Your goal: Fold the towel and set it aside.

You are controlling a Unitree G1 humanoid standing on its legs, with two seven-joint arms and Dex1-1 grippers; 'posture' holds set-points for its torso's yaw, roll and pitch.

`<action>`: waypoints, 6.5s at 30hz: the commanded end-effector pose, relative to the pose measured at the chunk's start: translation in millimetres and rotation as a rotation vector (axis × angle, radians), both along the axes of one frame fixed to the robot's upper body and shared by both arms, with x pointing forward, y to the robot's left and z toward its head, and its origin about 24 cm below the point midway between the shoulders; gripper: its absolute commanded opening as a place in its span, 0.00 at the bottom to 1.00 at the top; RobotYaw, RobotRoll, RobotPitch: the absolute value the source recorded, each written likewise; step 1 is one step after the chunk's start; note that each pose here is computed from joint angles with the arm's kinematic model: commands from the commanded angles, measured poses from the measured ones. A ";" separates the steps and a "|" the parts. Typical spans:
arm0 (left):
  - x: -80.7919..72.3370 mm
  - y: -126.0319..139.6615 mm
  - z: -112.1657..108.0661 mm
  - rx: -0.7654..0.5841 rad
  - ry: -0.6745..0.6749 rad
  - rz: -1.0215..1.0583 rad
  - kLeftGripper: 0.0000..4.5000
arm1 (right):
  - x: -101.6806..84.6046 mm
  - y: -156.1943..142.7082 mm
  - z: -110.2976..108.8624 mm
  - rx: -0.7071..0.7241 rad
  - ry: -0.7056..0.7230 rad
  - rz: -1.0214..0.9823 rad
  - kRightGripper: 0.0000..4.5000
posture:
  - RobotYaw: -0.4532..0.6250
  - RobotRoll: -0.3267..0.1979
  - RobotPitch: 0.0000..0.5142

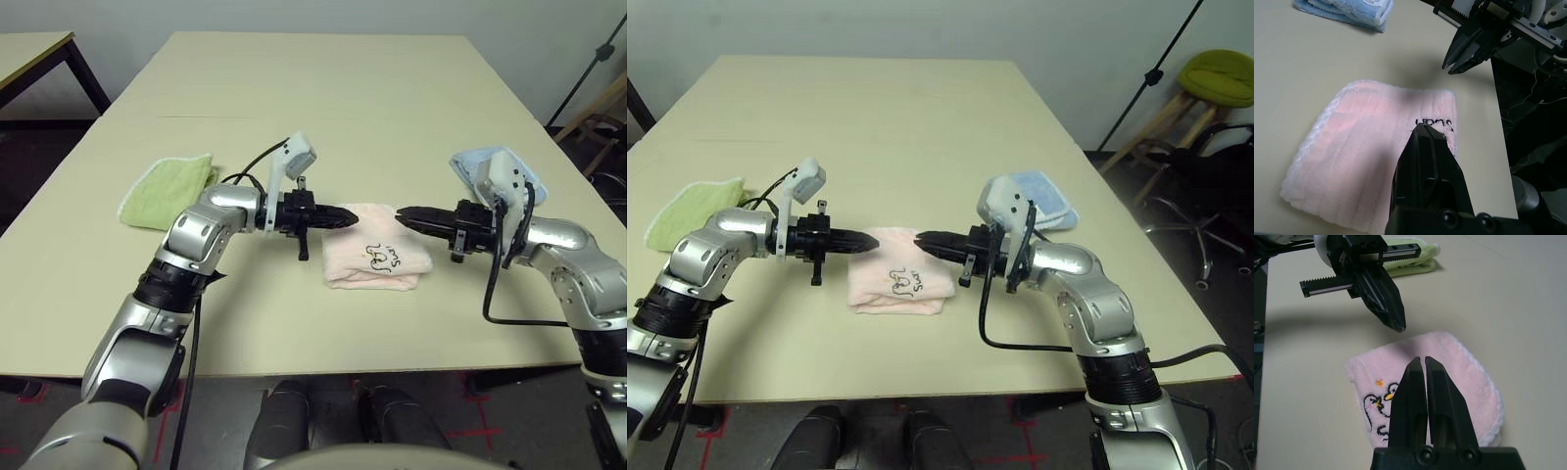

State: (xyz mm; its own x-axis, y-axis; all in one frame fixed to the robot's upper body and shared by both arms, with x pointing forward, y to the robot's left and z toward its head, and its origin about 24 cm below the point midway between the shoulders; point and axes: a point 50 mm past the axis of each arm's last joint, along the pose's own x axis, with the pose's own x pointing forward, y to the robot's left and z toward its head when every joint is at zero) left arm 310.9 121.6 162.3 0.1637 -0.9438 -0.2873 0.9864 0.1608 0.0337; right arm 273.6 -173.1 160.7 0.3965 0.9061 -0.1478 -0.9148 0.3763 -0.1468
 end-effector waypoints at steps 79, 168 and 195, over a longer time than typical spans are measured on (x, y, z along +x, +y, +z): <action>-32.1 81.8 3.8 -0.101 -0.085 -0.005 1.00 | 24.0 -53.1 -39.6 0.116 1.154 -0.382 1.00 | 0.55 0.62 0.18; -29.0 117.7 6.7 -0.322 -0.007 0.623 1.00 | -38.3 -134.8 57.6 0.455 0.053 -1.104 1.00 | 0.45 0.62 0.25; -53.1 199.2 -70.4 -0.167 -0.652 1.678 1.00 | 27.5 -156.2 -43.8 0.387 -0.200 -1.257 1.00 | 0.53 0.62 0.20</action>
